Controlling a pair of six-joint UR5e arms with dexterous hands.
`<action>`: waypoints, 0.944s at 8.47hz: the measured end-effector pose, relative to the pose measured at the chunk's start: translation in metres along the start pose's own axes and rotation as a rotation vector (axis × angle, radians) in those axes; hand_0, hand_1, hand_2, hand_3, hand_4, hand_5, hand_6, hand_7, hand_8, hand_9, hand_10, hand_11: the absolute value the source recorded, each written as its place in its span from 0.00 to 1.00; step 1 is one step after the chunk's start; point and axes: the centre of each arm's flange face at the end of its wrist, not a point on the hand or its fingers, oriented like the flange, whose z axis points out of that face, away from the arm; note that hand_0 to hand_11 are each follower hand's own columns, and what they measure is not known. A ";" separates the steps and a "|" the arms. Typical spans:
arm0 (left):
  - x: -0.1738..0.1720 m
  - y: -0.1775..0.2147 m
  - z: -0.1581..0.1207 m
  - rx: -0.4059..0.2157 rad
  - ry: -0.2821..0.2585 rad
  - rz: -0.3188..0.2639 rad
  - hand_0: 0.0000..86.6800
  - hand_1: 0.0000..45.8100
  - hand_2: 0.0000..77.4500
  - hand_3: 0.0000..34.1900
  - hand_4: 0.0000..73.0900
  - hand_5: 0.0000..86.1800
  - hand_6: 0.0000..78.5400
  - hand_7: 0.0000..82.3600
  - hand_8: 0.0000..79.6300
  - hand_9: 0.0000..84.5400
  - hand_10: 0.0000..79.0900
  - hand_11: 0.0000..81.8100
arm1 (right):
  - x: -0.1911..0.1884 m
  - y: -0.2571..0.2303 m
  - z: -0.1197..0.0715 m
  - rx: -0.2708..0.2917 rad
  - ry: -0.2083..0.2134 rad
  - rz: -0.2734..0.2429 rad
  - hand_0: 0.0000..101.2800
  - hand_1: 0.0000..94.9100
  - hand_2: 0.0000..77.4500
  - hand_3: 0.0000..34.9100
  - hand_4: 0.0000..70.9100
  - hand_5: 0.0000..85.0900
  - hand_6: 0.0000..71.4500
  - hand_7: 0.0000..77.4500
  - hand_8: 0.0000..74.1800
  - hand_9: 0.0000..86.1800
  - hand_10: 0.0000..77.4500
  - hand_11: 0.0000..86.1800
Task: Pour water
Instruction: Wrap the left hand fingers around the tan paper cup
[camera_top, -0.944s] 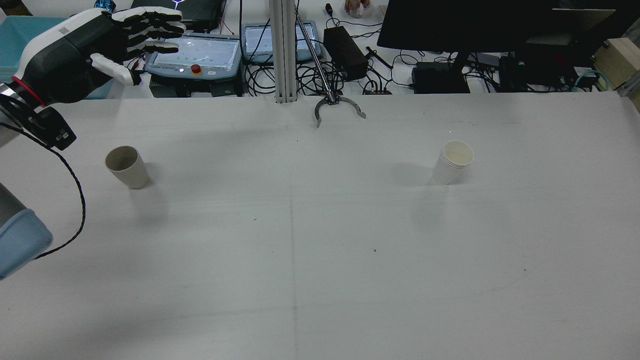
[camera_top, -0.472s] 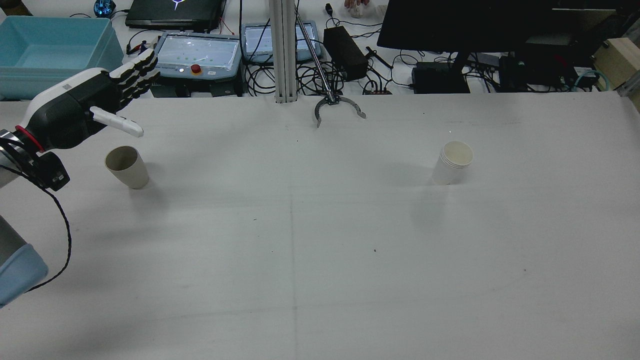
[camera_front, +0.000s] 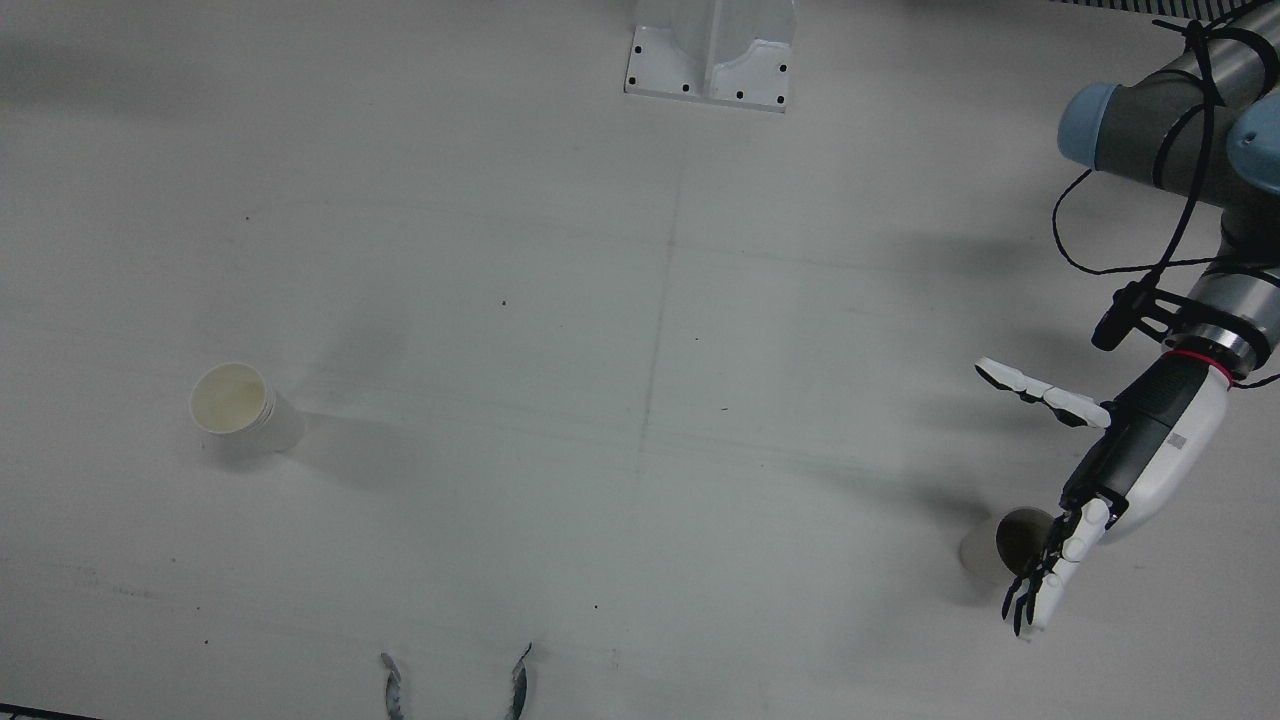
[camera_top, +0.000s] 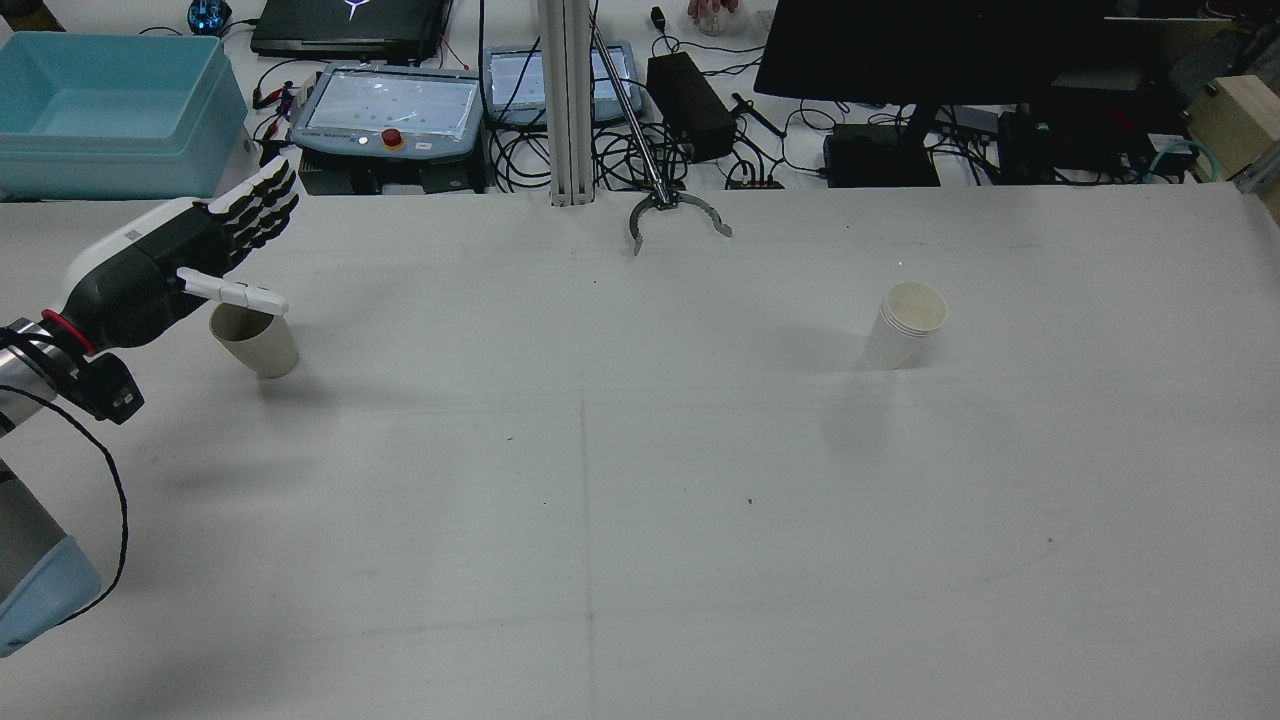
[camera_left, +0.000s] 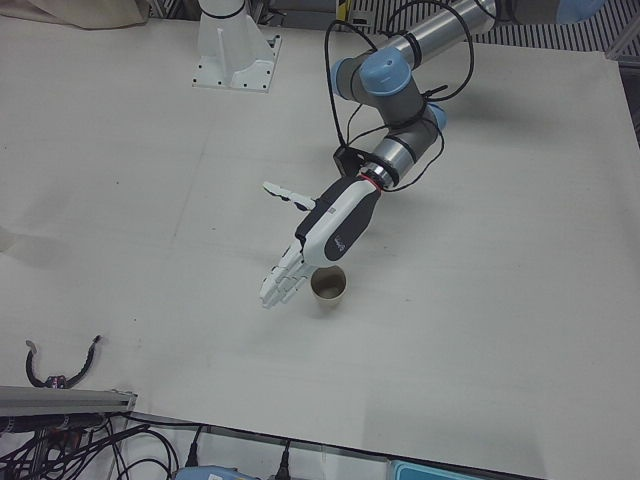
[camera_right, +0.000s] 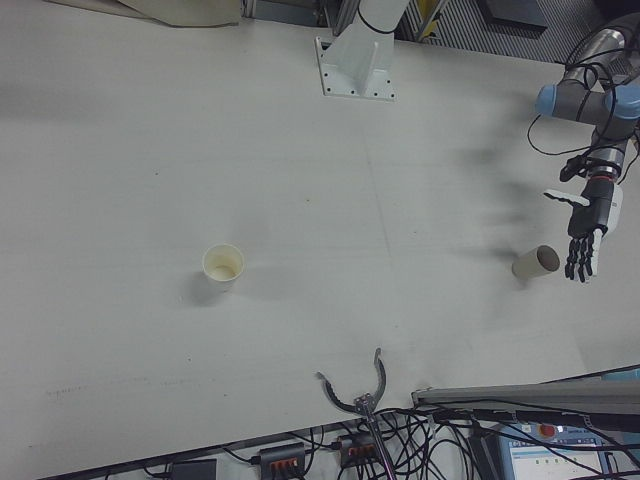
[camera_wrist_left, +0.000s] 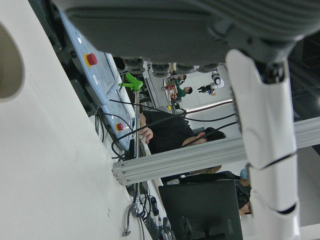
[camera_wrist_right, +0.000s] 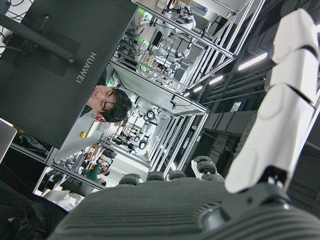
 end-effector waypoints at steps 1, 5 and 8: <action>-0.003 -0.013 -0.001 0.009 0.039 0.001 0.61 0.42 0.06 0.01 0.01 0.00 0.00 0.01 0.01 0.04 0.01 0.06 | 0.000 0.003 0.000 -0.003 0.001 0.003 0.46 0.17 0.16 0.00 0.00 0.01 0.00 0.01 0.00 0.01 0.00 0.01; -0.025 -0.091 -0.015 0.060 0.144 0.012 0.60 0.40 0.06 0.01 0.01 0.00 0.00 0.01 0.04 0.06 0.01 0.04 | -0.004 0.015 -0.008 0.005 0.014 0.003 0.47 0.17 0.18 0.00 0.05 0.01 0.01 0.01 0.01 0.01 0.00 0.01; -0.068 -0.117 -0.023 0.050 0.105 0.005 0.58 0.39 0.05 0.01 0.01 0.00 0.00 0.00 0.04 0.06 0.01 0.04 | -0.007 0.027 -0.017 0.012 0.024 0.003 0.47 0.17 0.19 0.00 0.06 0.01 0.03 0.08 0.01 0.01 0.00 0.01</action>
